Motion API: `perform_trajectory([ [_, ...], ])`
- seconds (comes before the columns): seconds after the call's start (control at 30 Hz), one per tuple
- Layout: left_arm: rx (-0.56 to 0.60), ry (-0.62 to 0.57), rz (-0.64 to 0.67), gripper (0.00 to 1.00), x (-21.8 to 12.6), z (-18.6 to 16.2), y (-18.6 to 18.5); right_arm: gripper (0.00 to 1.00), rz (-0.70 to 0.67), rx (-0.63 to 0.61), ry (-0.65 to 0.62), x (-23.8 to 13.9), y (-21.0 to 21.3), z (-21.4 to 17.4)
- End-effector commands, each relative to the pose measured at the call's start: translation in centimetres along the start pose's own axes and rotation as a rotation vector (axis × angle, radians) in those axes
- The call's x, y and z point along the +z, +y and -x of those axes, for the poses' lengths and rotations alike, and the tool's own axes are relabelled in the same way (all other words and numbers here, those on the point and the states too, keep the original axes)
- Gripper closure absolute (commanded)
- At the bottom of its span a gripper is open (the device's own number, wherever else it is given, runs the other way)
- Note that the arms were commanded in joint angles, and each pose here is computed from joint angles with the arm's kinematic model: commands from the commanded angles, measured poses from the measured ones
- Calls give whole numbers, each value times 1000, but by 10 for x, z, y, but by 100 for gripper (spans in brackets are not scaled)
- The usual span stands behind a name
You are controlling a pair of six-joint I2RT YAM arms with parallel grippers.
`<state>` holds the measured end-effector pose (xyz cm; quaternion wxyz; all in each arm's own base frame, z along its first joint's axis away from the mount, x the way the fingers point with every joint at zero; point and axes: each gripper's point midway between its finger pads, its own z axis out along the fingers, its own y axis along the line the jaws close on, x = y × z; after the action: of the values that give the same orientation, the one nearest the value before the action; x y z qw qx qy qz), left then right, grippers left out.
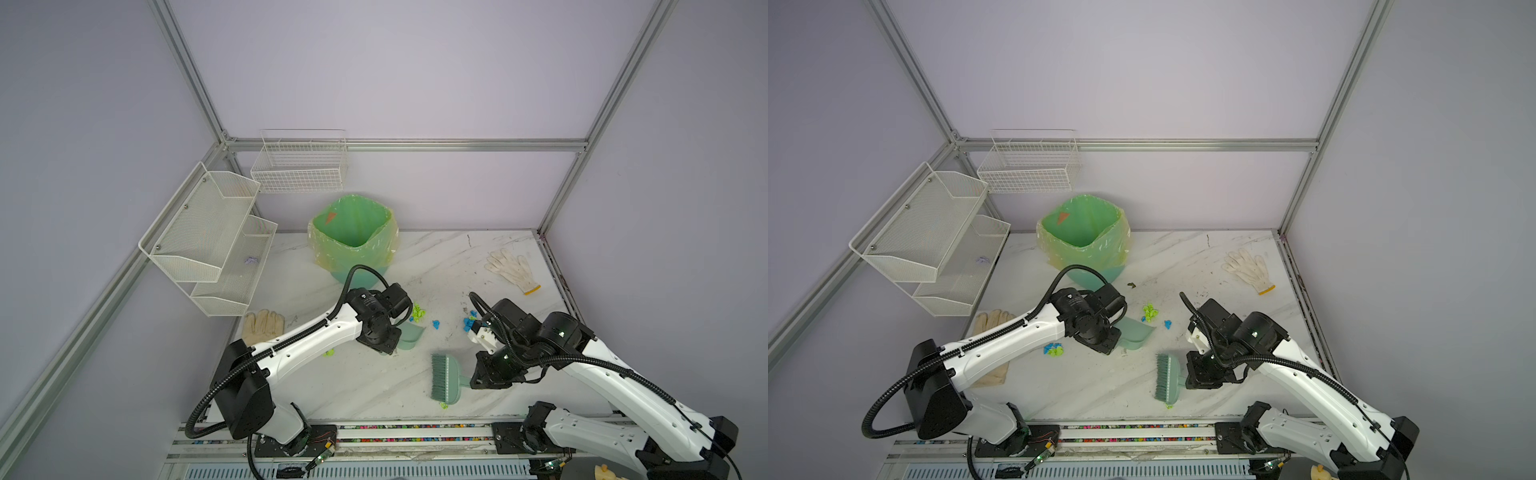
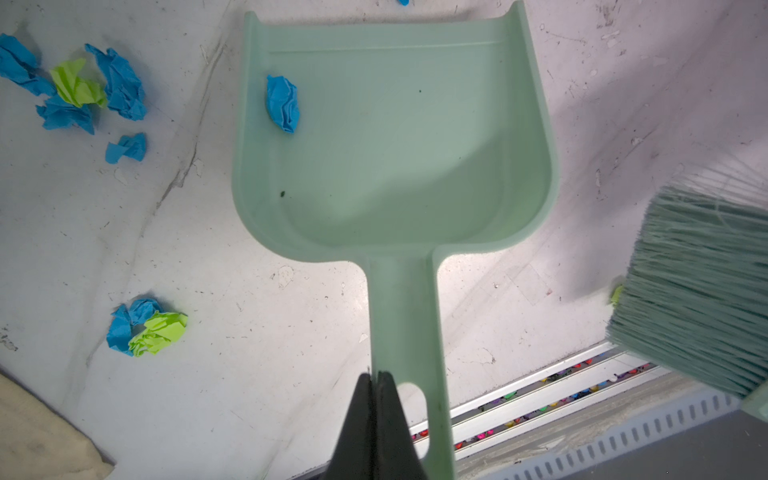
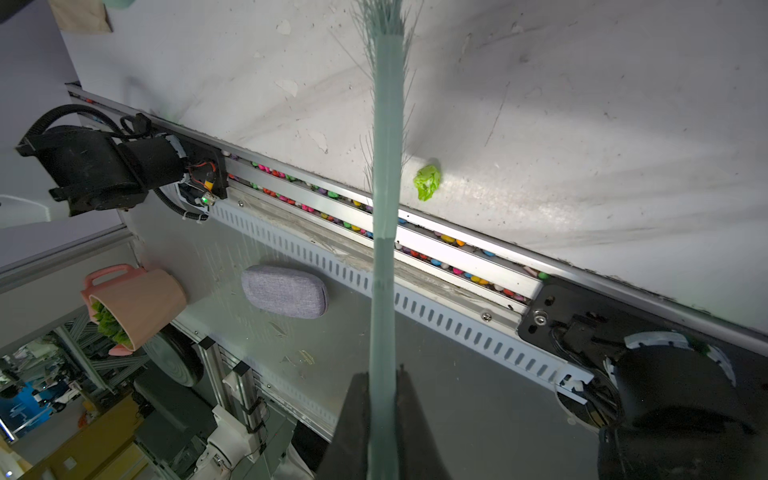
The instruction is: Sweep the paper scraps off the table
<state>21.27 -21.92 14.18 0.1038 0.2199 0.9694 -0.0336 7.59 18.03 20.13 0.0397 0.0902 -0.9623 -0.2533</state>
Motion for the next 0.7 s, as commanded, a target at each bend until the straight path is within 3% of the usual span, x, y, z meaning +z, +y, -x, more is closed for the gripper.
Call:
perform_trajectory([
  [0.0,0,-39,-10,100,-9,8,1,100,49,12,18,0,5,-7],
  [0.23,1,-36,-12,100,-9,10,-1,100,-22,43,66,9,-19,-23],
  [0.67,7,-44,-12,100,-13,12,-1,100,-272,84,-18,15,-50,1],
])
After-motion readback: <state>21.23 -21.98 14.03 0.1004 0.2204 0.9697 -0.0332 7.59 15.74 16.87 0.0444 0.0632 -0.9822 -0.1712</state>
